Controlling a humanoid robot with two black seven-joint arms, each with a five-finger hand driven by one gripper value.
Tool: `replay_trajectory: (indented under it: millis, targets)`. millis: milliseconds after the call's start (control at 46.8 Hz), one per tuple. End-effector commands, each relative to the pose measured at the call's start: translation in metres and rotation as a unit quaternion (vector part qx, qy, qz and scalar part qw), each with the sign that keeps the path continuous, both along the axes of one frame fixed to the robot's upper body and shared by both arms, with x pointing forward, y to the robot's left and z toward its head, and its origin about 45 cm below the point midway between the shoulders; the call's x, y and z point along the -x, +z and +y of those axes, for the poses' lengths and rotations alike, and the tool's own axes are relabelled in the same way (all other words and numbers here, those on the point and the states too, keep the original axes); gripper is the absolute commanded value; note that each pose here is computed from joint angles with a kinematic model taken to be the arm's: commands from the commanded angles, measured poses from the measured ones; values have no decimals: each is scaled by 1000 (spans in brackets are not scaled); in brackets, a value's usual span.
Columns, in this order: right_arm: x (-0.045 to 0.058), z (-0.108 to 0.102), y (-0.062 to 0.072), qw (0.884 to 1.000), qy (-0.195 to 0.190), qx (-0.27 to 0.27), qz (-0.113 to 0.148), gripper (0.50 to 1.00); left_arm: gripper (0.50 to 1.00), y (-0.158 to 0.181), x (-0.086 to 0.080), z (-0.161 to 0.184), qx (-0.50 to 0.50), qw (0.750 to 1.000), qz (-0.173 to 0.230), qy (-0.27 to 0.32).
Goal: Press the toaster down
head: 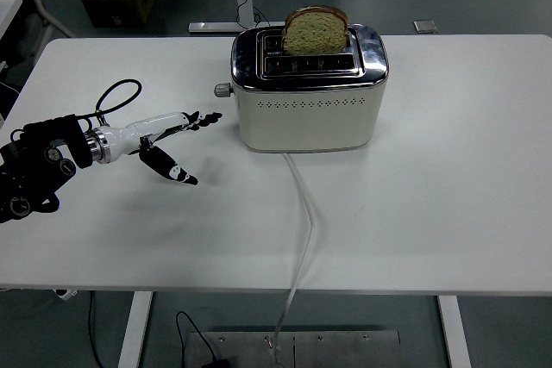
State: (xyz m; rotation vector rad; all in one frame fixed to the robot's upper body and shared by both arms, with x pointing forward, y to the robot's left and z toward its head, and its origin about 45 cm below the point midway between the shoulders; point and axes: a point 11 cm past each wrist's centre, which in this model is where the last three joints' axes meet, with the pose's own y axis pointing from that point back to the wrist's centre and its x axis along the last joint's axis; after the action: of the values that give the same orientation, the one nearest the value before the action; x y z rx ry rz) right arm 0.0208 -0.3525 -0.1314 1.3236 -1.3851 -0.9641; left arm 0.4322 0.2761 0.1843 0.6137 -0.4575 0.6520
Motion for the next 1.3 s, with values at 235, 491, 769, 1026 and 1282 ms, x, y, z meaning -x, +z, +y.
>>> replay_trajectory:
  millis: [235, 491, 769, 1026, 1282]
  targets:
    - [0, 0, 0, 1000, 0, 0, 0, 998, 1000, -2, 2, 8, 46, 998, 15, 33]
    - [0, 0, 0, 1000, 0, 1, 0, 998, 1000, 9, -7, 31, 152, 981, 29, 115]
    - [0, 0, 0, 1000, 0, 0, 0, 998, 1000, 28, -11, 75, 305, 925, 34, 224]
    - [0, 0, 0, 1000, 0, 1, 0, 998, 1000, 34, -15, 109, 392, 869, 26, 300]
    - [0, 0, 0, 1000, 0, 1, 0, 998, 1000, 31, -18, 128, 465, 811, 22, 355]
